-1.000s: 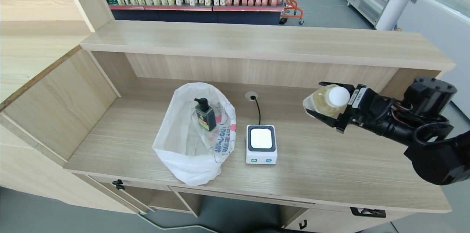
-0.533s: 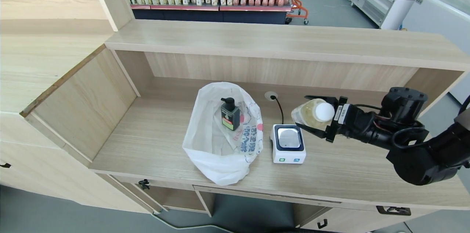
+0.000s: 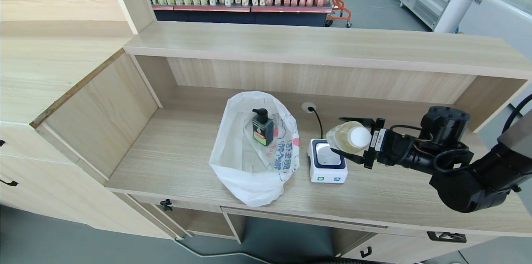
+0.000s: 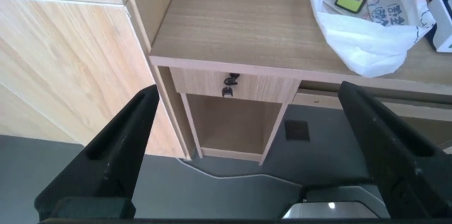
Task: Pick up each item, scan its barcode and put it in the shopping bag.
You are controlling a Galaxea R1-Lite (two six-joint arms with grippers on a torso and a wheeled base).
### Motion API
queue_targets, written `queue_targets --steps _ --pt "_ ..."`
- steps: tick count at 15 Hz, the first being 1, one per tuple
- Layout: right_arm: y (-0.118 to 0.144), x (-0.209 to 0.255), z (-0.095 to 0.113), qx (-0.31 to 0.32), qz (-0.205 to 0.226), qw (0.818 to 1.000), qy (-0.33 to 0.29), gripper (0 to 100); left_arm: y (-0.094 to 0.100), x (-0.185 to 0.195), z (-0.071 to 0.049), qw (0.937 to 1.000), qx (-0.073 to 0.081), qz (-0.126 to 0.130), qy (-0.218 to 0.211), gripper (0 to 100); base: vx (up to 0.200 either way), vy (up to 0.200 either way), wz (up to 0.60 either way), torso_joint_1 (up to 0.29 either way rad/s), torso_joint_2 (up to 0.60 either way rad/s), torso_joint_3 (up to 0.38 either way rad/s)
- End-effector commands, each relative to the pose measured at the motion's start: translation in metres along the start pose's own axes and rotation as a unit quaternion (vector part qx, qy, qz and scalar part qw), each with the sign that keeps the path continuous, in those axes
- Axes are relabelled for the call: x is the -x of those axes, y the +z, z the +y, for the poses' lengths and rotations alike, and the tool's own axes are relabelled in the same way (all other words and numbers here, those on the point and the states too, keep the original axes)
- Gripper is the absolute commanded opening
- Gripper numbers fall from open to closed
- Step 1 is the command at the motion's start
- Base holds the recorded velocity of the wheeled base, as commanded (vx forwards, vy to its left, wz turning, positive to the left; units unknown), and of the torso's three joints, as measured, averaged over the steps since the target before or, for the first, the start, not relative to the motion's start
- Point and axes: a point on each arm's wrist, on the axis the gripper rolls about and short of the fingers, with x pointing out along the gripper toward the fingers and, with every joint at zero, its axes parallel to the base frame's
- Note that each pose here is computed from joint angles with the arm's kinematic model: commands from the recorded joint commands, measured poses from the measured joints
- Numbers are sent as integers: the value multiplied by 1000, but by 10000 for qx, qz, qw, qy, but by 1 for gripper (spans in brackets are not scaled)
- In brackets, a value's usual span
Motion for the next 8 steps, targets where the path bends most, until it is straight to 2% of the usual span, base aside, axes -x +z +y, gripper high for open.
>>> queue_targets --steps 1,8 --pt "-5 -2 5 -63 27 10000 64 0 0 0 0 10000 2 -3 -1 100 0 0 0 0 0 0" --pt "-19 -16 9 -52 -3 9999 116 0 0 0 0 10000 2 -3 -1 100 0 0 0 0 0 0"
